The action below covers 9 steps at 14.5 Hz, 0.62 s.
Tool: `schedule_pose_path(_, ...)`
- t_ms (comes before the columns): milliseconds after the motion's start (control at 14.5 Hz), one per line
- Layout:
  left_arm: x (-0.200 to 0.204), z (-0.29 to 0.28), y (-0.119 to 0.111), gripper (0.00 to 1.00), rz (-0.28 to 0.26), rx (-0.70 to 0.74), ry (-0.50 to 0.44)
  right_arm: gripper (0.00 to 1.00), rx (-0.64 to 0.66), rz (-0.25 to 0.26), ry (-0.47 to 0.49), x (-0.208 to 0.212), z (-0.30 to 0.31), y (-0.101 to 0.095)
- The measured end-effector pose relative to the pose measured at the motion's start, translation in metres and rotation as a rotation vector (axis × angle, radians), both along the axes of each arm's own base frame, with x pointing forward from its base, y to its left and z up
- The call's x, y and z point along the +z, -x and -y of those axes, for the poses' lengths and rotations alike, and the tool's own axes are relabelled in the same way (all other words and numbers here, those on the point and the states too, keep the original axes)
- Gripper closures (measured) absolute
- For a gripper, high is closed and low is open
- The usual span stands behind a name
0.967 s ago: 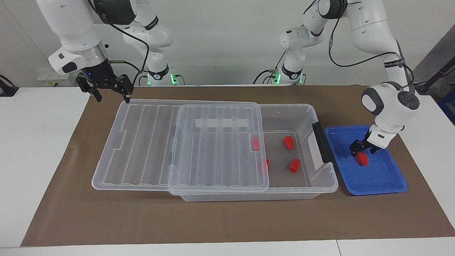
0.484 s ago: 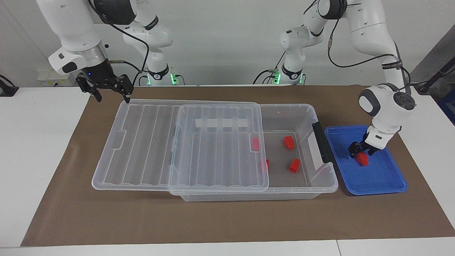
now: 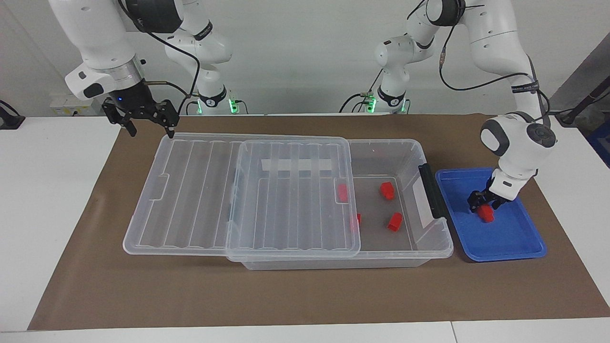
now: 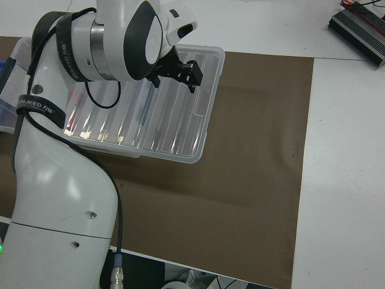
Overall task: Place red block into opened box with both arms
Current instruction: 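Close the left gripper on the red block, then lift the red block and carry it into the open box with the left gripper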
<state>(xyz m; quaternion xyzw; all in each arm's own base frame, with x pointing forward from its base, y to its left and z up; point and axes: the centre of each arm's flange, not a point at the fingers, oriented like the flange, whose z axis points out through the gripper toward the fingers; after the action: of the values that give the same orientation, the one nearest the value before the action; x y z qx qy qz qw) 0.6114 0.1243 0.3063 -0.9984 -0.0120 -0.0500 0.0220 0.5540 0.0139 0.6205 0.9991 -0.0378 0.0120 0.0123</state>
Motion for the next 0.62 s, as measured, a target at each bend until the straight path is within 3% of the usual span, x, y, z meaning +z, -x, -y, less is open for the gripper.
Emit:
schedule_pose_path(207,-0.0001,0.0000,0.0000,0.35,0.000,0.000,0.000,0.00,0.000,0.000,0.000,0.0000,0.0000,0.0000)
schedule_pose_path(345,-0.0001,0.0000,0.0000,0.51,0.000,0.000,0.000,0.00,0.000,0.000,0.000,0.0000,0.0000,0.0000)
schedule_pose_path(414,-0.0001,0.0000,0.0000,0.52,0.000,0.000,0.000,0.00,0.000,0.000,0.000,0.0000,0.0000,0.0000)
schedule_pose_path(553,-0.0001,0.0001,0.0000,0.64,0.000,0.000,0.000,0.00,0.000,0.000,0.000,0.0000,0.0000,0.0000)
schedule_pose_path(622,-0.0001,0.0001,0.0000,0.64,0.000,0.000,0.000,0.00,0.000,0.000,0.000,0.0000,0.0000,0.0000)
